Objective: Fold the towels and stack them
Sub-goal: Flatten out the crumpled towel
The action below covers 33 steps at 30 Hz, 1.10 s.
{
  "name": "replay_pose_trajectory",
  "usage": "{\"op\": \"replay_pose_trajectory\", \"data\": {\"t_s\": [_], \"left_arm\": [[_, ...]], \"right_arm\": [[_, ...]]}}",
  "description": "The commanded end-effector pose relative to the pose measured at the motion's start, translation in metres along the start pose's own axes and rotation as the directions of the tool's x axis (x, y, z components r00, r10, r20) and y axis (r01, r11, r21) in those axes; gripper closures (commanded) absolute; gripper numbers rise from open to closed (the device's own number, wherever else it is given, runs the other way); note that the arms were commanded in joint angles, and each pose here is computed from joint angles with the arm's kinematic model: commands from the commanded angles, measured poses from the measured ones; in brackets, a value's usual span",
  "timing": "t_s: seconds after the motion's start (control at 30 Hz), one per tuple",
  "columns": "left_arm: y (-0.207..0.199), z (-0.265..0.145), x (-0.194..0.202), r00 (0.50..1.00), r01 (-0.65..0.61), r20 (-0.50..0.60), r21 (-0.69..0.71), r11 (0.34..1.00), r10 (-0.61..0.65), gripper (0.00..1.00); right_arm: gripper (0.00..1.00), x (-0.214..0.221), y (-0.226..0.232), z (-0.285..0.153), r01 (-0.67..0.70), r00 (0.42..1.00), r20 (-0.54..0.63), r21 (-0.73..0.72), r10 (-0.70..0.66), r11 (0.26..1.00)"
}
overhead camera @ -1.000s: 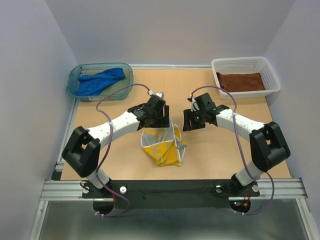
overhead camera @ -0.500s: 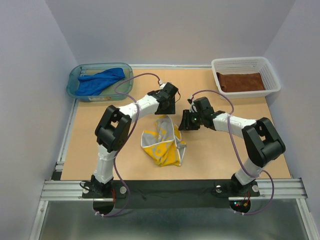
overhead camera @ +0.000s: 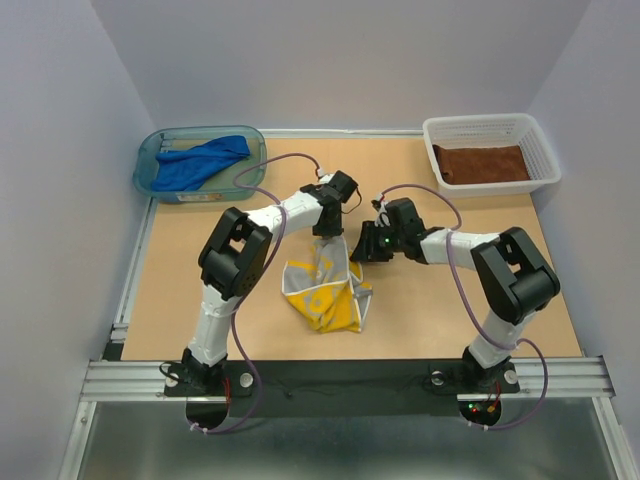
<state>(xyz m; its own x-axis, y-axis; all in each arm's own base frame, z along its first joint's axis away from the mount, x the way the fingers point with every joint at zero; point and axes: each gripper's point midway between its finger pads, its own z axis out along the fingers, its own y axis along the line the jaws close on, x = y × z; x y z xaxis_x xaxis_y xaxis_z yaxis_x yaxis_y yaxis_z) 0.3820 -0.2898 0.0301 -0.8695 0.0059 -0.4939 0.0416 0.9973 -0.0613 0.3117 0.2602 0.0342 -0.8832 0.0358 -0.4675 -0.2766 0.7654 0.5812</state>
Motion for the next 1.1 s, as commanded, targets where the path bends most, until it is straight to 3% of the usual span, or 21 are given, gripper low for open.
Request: {"op": "replay_pose_trajectory", "data": {"t_s": [0.0, 0.07, 0.17, 0.23, 0.43, 0.57, 0.7, 0.73, 0.8, 0.87, 0.9, 1.0, 1.07], "left_arm": [[0.008, 0.002, 0.005, 1.000, 0.006, -0.007, -0.035, 0.999, -0.006, 0.67], [0.009, 0.004, 0.009, 1.000, 0.004, -0.003, -0.033, 0.999, -0.004, 0.82], [0.010, -0.003, 0.002, 1.000, 0.003, 0.027, -0.021, 1.000, -0.002, 0.95], [0.019, -0.006, -0.003, 0.998, 0.005, 0.060, -0.026, 1.000, -0.004, 1.00], [0.053, -0.037, -0.025, 0.977, 0.086, 0.188, 0.092, 0.992, -0.103, 1.00], [0.083, -0.050, -0.012, 0.963, 0.132, 0.216, 0.144, 0.981, -0.162, 1.00], [0.089, -0.054, 0.008, 0.960, 0.147, 0.211, 0.171, 0.974, -0.182, 0.99], [0.086, -0.056, 0.013, 0.964, 0.147, 0.193, 0.196, 0.969, -0.185, 0.95], [0.076, -0.064, 0.010, 0.958, 0.163, 0.191, 0.254, 0.953, -0.215, 0.74], [0.064, -0.073, 0.006, 0.956, 0.161, 0.186, 0.307, 0.938, -0.225, 0.62], [0.056, -0.081, -0.003, 0.951, 0.158, 0.202, 0.328, 0.931, -0.233, 0.48], [0.031, -0.100, -0.027, 0.940, 0.131, 0.245, 0.385, 0.914, -0.238, 0.28], [0.011, -0.107, -0.042, 0.940, 0.107, 0.251, 0.427, 0.898, -0.231, 0.25]], "right_arm": [[0.62, 0.005, -0.002, 0.007, 0.010, 1.000, 0.002, -0.030, -0.010, 0.999], [0.76, 0.005, -0.004, 0.007, 0.016, 1.000, 0.006, -0.024, -0.016, 1.000], [0.95, -0.003, -0.010, 0.004, 0.027, 0.999, 0.042, 0.020, -0.028, 0.999], [0.99, -0.019, -0.013, -0.009, 0.027, 0.995, 0.096, 0.042, -0.031, 0.999], [1.00, -0.077, -0.044, -0.074, -0.040, 0.957, 0.291, 0.182, -0.015, 0.982], [1.00, -0.091, -0.044, -0.105, -0.016, 0.936, 0.345, 0.256, -0.076, 0.967], [1.00, -0.085, -0.029, -0.112, 0.039, 0.939, 0.329, 0.201, -0.105, 0.979], [1.00, -0.079, -0.028, -0.109, 0.055, 0.945, 0.309, 0.187, -0.112, 0.981], [0.99, -0.069, -0.025, -0.105, 0.064, 0.955, 0.277, 0.152, -0.105, 0.986], [1.00, -0.059, -0.032, -0.102, 0.045, 0.962, 0.258, 0.167, -0.088, 0.985], [1.00, -0.057, -0.034, -0.102, 0.041, 0.963, 0.257, 0.175, -0.085, 0.984], [0.99, -0.054, -0.040, -0.103, 0.021, 0.962, 0.262, 0.200, -0.074, 0.980], [0.99, -0.053, -0.042, -0.103, 0.017, 0.962, 0.262, 0.206, -0.072, 0.978]]}}
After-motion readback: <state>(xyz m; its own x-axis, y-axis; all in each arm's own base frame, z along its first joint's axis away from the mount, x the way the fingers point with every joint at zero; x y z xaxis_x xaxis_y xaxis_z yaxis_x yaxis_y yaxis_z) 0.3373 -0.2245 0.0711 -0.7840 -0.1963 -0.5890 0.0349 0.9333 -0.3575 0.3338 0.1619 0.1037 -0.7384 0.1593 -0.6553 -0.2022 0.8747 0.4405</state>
